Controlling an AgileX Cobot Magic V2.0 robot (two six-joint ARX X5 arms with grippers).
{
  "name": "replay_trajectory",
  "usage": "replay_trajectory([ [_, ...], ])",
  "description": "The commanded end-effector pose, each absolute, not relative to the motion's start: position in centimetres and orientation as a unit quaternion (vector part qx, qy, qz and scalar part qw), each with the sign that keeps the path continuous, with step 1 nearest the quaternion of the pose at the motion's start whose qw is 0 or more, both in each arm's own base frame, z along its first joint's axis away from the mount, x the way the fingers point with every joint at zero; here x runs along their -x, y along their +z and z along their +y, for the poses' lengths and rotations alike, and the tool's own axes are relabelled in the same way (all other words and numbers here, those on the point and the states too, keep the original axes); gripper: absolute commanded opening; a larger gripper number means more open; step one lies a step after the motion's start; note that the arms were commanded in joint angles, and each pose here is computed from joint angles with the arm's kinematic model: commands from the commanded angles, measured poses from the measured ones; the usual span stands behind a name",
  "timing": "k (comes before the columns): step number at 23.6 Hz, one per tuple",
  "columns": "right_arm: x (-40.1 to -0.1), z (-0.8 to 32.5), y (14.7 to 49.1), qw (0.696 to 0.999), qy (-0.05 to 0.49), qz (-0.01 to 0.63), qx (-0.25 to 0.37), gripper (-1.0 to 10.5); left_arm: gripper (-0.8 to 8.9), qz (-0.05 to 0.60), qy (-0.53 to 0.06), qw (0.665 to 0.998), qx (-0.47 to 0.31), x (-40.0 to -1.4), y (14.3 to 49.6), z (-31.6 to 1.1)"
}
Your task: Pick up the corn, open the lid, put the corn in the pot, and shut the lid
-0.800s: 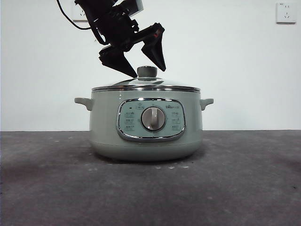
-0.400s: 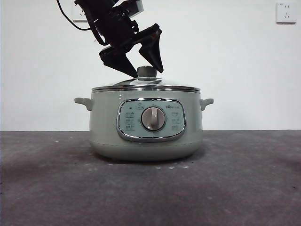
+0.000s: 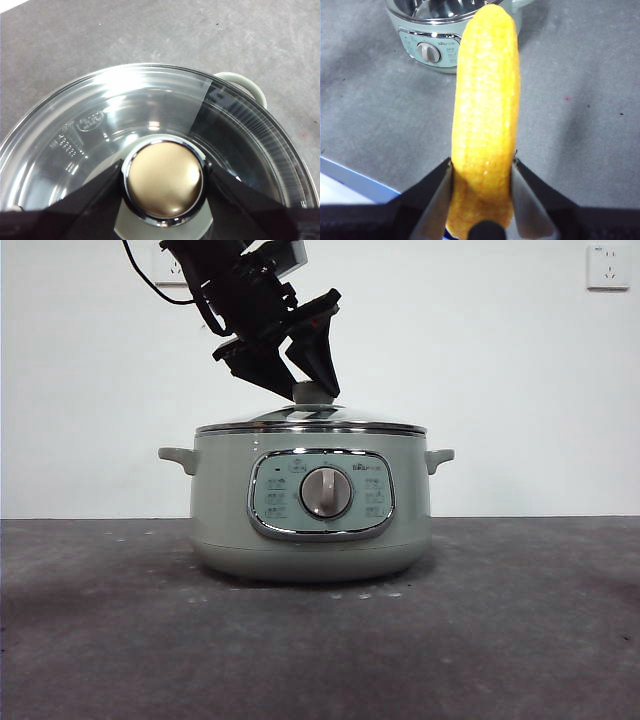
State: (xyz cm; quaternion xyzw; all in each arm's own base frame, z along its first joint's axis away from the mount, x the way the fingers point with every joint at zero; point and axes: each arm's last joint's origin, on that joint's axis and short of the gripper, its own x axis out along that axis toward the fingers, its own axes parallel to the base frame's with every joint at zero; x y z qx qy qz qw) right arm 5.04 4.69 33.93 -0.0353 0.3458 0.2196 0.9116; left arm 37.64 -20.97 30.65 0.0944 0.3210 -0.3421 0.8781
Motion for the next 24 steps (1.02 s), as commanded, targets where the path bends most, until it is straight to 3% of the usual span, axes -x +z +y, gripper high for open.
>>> replay_trajectory([
  [1,-5.0,4.7,34.1,0.913,0.218,0.343,0.030,-0.2,-0.09,0.324,-0.346,0.875,-0.095,-37.9,30.0,-21.3],
  [13,-5.0,4.7,34.1,0.913,0.218,0.342,0.030,-0.2,-0.08,0.273,-0.347,0.893,-0.088,-36.8,33.4,-20.5],
  [19,-5.1,4.8,34.2,0.916,0.221,0.335,0.025,-0.2,-0.08,0.230,-0.339,0.909,-0.080,-35.1,37.1,-18.5],
  [24,-6.4,6.3,35.0,0.924,0.246,0.290,0.029,-0.2,-0.08,0.169,-0.323,0.929,-0.071,-31.4,42.4,-15.5],
])
